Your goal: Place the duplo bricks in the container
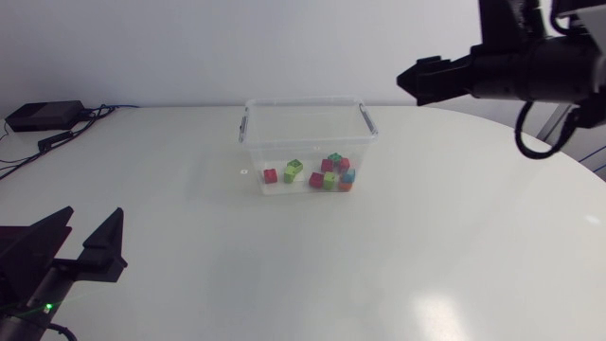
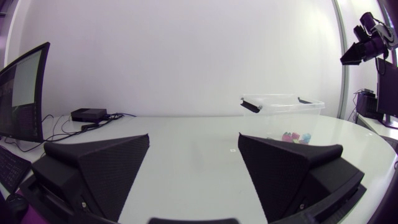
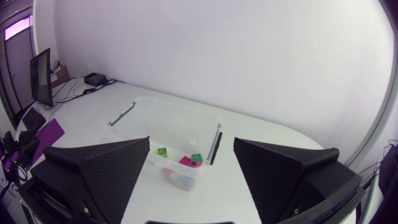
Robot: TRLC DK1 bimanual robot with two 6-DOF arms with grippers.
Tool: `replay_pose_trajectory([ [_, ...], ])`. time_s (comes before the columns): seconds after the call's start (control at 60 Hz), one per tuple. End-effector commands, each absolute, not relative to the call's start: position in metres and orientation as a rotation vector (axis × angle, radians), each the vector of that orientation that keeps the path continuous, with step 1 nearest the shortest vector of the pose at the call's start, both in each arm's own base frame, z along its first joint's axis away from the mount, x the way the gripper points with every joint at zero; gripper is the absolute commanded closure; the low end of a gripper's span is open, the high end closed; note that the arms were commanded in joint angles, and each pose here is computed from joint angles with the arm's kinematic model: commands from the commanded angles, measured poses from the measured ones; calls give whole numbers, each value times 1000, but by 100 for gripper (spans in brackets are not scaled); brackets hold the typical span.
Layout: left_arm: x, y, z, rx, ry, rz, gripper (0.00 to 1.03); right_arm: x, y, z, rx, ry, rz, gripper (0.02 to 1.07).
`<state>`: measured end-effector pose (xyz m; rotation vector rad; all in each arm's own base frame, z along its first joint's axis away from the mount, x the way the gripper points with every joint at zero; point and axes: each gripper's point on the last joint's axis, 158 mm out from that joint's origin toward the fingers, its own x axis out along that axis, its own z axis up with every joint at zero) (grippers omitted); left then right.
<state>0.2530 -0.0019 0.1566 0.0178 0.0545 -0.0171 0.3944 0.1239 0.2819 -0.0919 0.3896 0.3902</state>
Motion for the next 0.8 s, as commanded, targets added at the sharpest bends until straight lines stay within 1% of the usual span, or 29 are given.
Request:
replay_pose_trajectory([
  [0.0,253,-3,154,2,46,-22,4,376,110,271,-84,415,344,7],
  [0.083,253,-3,154,2,46,-22,4,358,95,276,-96,378,291,7],
  [0.167,253,-3,155,0,44,-22,4,342,82,273,-106,345,246,7],
  [0.433,253,-3,154,0,46,-22,4,286,58,241,-97,227,190,7],
  [0.5,253,-3,155,2,44,-22,4,277,51,236,-96,201,167,7],
  [0.783,254,-3,153,1,49,-20,4,266,33,212,-63,160,113,7],
])
